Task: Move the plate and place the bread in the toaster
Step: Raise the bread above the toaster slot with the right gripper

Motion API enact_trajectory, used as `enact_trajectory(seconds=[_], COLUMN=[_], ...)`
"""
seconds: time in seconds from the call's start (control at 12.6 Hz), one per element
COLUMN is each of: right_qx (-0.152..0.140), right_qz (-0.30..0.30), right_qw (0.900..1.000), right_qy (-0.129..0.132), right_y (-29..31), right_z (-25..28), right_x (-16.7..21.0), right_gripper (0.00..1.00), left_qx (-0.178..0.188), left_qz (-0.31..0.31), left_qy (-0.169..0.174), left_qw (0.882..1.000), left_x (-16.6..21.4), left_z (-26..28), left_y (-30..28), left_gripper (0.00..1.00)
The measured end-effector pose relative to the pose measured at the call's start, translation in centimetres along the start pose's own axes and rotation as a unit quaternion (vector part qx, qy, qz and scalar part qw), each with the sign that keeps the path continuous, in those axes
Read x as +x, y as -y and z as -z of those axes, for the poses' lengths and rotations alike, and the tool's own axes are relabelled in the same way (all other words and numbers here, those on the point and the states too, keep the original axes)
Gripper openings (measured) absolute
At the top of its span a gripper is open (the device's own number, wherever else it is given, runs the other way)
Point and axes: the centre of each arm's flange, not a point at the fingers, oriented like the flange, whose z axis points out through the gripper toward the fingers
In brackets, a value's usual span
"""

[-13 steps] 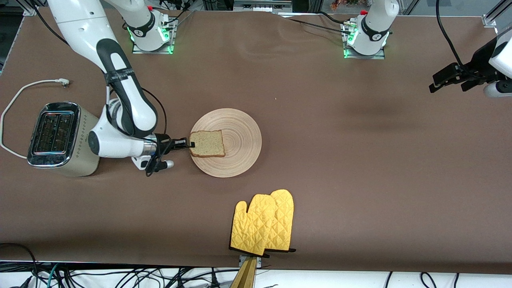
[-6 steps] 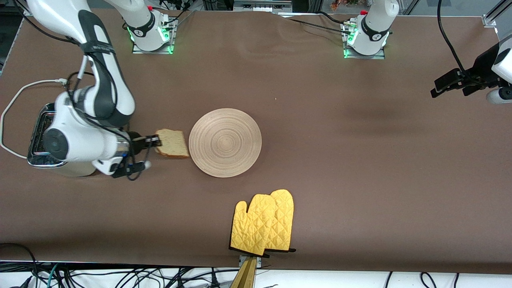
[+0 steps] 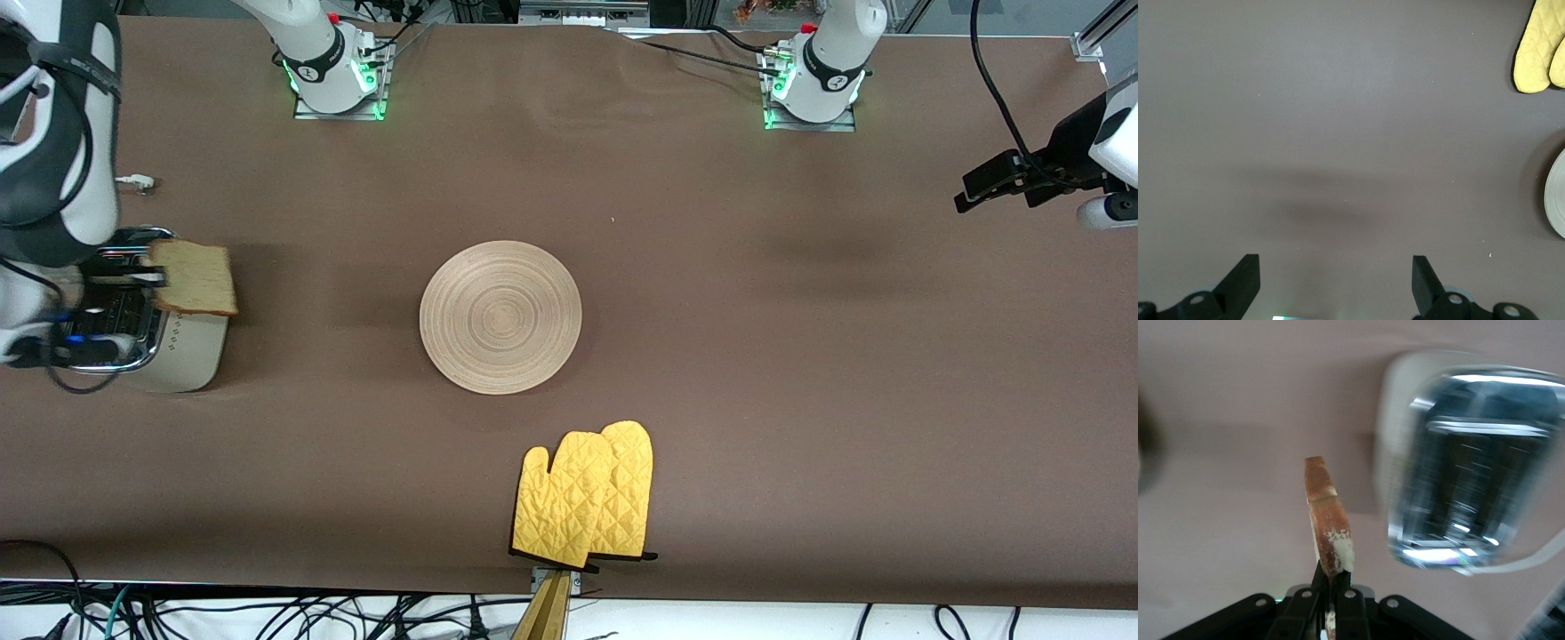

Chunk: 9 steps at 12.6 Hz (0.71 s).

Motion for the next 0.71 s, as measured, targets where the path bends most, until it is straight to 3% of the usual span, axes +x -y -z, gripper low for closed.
enact_trajectory(seconds=[0.24,0.56,0.71], right_qx=[-0.056,-0.071,-0.076], right_qz=[-0.033,-0.061,-0.060], right_qw=[0.998,0.994,0.994], right_qy=[-0.021,-0.055,-0.054], right_y=[-3.0,-6.3,-6.4], right_z=[3.2,3.7,2.4], right_x=[-2.0,-1.9,-0.7], right_gripper=[0.07,0.07,0.07], left_qx=[0.000,0.001,0.001], left_qz=[-0.001,-0.005,-0.005], left_qy=[0.000,0.000,0.000], left_qw=[1.000,1.000,1.000], left_x=[-0.1,-0.1,-0.1], left_z=[0.1,0.1,0.1], left_y=[-0.2,-0.7,-0.7], left_gripper=[1.00,1.00,1.00])
